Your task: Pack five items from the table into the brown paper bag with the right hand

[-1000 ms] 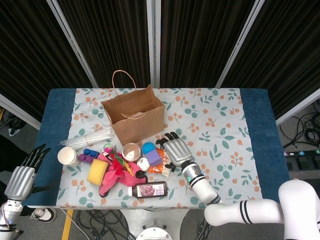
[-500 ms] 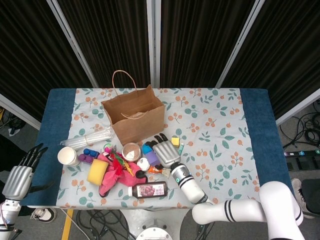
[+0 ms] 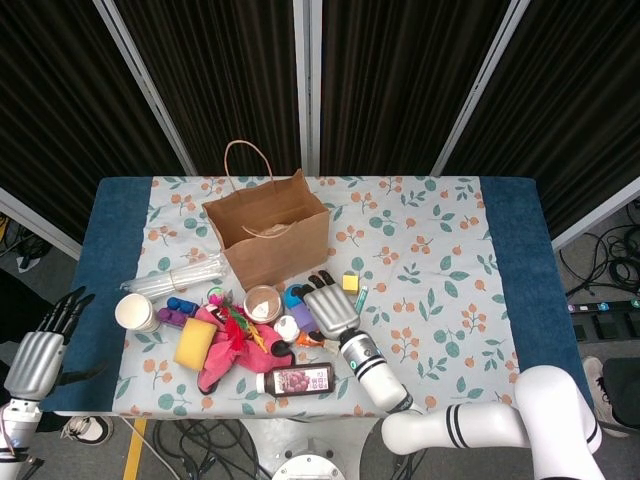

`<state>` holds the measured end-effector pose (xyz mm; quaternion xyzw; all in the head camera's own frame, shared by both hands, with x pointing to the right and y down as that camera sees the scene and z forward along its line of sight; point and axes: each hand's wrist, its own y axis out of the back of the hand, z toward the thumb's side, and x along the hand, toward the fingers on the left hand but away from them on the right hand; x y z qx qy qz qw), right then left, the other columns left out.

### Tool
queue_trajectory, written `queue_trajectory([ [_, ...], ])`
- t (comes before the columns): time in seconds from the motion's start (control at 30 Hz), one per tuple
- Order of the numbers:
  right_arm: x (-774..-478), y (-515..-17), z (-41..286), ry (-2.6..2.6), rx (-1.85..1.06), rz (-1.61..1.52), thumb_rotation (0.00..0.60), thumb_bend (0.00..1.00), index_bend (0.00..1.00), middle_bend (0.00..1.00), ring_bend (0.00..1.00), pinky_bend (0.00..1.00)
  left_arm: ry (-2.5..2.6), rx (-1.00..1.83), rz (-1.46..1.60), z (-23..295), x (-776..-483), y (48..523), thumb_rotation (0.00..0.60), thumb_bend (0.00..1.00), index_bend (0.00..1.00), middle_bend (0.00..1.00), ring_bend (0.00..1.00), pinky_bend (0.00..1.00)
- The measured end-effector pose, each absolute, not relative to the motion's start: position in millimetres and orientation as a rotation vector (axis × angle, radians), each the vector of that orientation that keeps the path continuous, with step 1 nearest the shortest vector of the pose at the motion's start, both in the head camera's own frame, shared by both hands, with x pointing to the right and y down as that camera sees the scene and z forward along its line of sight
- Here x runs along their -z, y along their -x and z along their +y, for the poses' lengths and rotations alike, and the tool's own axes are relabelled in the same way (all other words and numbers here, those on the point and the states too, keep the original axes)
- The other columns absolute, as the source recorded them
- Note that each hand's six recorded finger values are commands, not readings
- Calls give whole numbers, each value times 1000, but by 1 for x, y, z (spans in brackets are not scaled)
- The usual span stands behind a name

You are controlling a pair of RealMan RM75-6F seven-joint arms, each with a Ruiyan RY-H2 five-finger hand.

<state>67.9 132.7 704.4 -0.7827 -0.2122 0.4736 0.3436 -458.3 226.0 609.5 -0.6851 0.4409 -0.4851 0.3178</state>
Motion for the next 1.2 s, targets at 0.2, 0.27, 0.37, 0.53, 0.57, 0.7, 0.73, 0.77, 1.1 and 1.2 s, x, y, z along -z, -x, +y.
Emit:
queue_trajectory([
  [0.2,-706,-68,133,2029,-1235,-556,600,89,312,354,189,149,1803,1274,1164,225,-610,458,600,48,112,99,63,162],
  [0.27,-706,-68,133,2025,-1228,-556,600,104,347,380,223,177,1804,1275,1163,225,-610,458,600,48,111,99,63,163],
  [0.37,-706,-70,133,2018,-1230,-550,600,137,404,422,277,227,1807,1274,1161,226,-610,458,600,48,111,99,63,163],
  [0.53,-706,-72,132,2011,-1232,-555,600,185,469,467,327,276,1807,1272,1160,226,-610,457,600,48,112,100,62,162],
  [0.57,-705,-72,132,2008,-1229,-559,600,193,481,475,337,284,1806,1272,1161,226,-610,458,600,48,111,99,62,162],
  [0.7,-698,-72,128,2001,-1204,-587,600,213,502,489,355,302,1806,1268,1162,226,-609,457,600,49,112,100,63,163],
  [0.73,-695,-72,127,2000,-1197,-593,600,214,502,489,355,302,1806,1267,1162,226,-608,457,600,49,112,99,63,163],
  [0.77,-692,-72,126,1999,-1189,-600,600,214,502,489,356,302,1806,1266,1162,226,-608,456,600,48,112,100,63,163],
  [1.1,-596,-67,87,1975,-954,-814,600,213,502,489,355,303,1811,1261,1154,226,-607,453,600,48,112,100,63,163],
  [1.2,-551,-69,63,1935,-861,-931,600,213,502,489,354,304,1815,1258,1149,225,-608,451,600,48,111,100,62,163],
])
